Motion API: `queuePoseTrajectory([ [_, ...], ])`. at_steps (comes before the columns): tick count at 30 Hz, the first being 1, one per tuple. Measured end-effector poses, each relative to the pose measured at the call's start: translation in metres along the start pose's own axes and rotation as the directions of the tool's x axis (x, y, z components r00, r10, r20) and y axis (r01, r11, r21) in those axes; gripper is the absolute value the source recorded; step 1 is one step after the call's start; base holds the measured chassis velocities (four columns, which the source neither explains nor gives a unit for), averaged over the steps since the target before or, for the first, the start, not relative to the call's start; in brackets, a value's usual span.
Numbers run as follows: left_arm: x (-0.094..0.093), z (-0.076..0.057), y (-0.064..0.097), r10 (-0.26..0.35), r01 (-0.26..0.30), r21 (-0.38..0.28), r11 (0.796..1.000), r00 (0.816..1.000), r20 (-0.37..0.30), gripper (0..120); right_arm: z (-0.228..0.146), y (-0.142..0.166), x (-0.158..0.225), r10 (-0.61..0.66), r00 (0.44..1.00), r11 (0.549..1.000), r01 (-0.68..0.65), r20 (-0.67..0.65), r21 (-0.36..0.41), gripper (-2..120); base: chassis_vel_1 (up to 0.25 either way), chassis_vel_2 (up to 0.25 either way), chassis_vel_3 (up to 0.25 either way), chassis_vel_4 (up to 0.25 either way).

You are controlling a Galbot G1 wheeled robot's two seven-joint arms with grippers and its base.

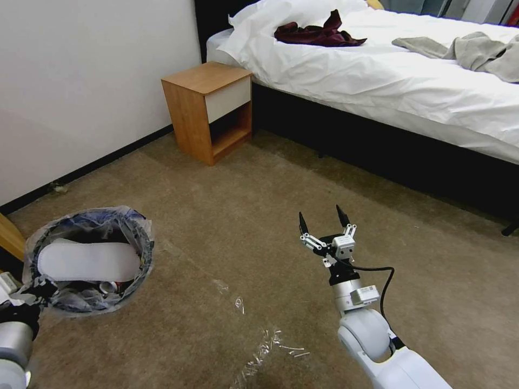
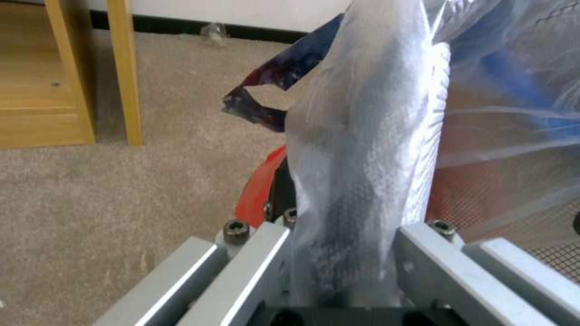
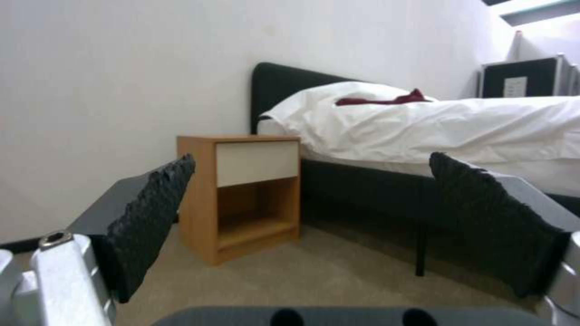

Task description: Pick up the trash bin and place the garbage on the floor into it.

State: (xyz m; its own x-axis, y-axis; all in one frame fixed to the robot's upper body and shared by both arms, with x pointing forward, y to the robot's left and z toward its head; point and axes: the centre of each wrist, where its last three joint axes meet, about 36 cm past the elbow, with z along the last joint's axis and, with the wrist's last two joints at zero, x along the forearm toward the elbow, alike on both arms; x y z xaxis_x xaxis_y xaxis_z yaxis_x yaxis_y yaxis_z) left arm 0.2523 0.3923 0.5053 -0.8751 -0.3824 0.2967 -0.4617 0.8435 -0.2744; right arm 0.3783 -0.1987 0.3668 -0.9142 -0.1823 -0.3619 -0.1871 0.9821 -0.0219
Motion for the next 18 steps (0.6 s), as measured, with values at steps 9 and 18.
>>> queuePoseTrajectory([
  [9, 0.0, 0.001, -0.001, 0.012, -0.012, -0.008, 1.0, 1.0, 0.014, 0, -0.016, -0.029, -0.019, 0.135, 0.99, 0.991, -0.135, 0.047, -0.014, 100, 0.0, 0.0, 0.0, 0.0],
  [18, -0.001, 0.002, -0.001, 0.018, -0.018, -0.02, 1.0, 1.0, 0.022, 0, -0.025, -0.044, -0.021, 0.196, 0.978, 0.981, -0.196, 0.077, -0.006, 100, 0.0, 0.0, 0.0, 0.0],
])
